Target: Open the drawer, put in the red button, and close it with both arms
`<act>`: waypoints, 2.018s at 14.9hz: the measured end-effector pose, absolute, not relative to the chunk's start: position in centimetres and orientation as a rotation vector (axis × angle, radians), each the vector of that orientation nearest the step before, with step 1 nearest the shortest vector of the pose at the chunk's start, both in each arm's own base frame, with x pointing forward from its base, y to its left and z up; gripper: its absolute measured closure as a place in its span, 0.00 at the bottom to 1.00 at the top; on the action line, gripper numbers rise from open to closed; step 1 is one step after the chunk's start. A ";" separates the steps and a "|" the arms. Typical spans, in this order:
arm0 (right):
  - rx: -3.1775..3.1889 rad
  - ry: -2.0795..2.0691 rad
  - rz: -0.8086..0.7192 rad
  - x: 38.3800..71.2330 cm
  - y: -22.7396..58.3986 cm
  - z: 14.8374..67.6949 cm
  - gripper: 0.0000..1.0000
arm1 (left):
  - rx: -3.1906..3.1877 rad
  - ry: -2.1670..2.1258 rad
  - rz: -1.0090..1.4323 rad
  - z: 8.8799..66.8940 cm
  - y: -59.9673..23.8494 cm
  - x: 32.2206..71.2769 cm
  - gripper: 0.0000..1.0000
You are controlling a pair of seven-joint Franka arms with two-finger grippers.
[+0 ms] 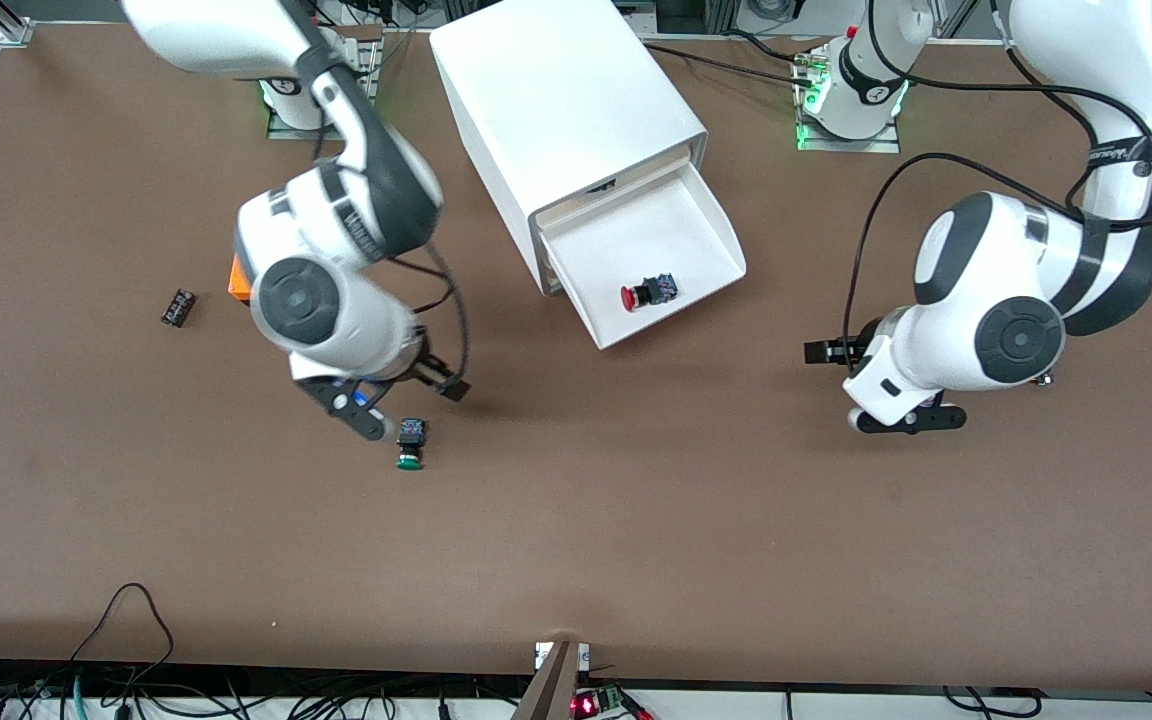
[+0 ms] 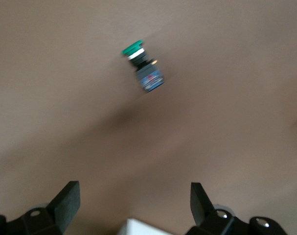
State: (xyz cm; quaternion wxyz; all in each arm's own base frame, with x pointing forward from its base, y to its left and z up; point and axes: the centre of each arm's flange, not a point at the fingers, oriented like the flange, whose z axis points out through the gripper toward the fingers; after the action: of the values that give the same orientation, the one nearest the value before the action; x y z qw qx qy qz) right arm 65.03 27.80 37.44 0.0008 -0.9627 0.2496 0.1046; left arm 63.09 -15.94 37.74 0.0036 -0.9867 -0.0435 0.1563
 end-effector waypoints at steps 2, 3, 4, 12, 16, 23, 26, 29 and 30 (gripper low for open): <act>-3.038 0.616 0.405 66.0 21.4 35.3 0.00 | -3.089 -0.144 0.495 37.5 -16.2 63.1 0.00; -3.037 0.559 0.424 66.3 18.6 34.7 0.00 | -3.089 -0.146 0.498 37.4 -16.1 63.1 0.00; -3.033 0.504 0.435 66.7 15.9 34.4 0.00 | -3.087 -0.150 0.503 37.2 -16.1 63.1 0.00; -3.079 0.249 0.319 65.0 0.8 40.5 0.00 | -3.058 -0.274 0.516 36.2 -17.1 62.9 0.01; -3.121 0.216 0.136 60.8 0.9 49.7 0.00 | -3.018 -0.530 0.424 33.9 -22.8 61.2 0.01; -3.140 0.192 -0.054 53.7 0.9 57.1 0.00 | -3.111 -0.637 0.228 31.0 -29.7 58.9 0.00; -3.140 0.188 -0.092 52.0 0.8 57.1 0.00 | -3.135 -0.602 0.247 29.5 -32.2 56.4 0.01; -3.144 0.187 -0.103 52.1 0.7 57.4 0.00 | -3.133 -0.618 0.281 29.6 -34.8 54.1 0.00; -3.145 0.187 -0.102 52.4 0.7 57.7 0.00 | -3.131 -0.630 0.286 29.8 -35.5 53.4 0.00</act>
State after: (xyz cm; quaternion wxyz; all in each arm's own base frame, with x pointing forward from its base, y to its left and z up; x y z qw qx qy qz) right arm 52.36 0.73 57.65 -0.0051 -0.9977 0.0593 -0.0323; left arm 53.44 -35.49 29.79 -0.0327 -0.9759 -0.1963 0.0892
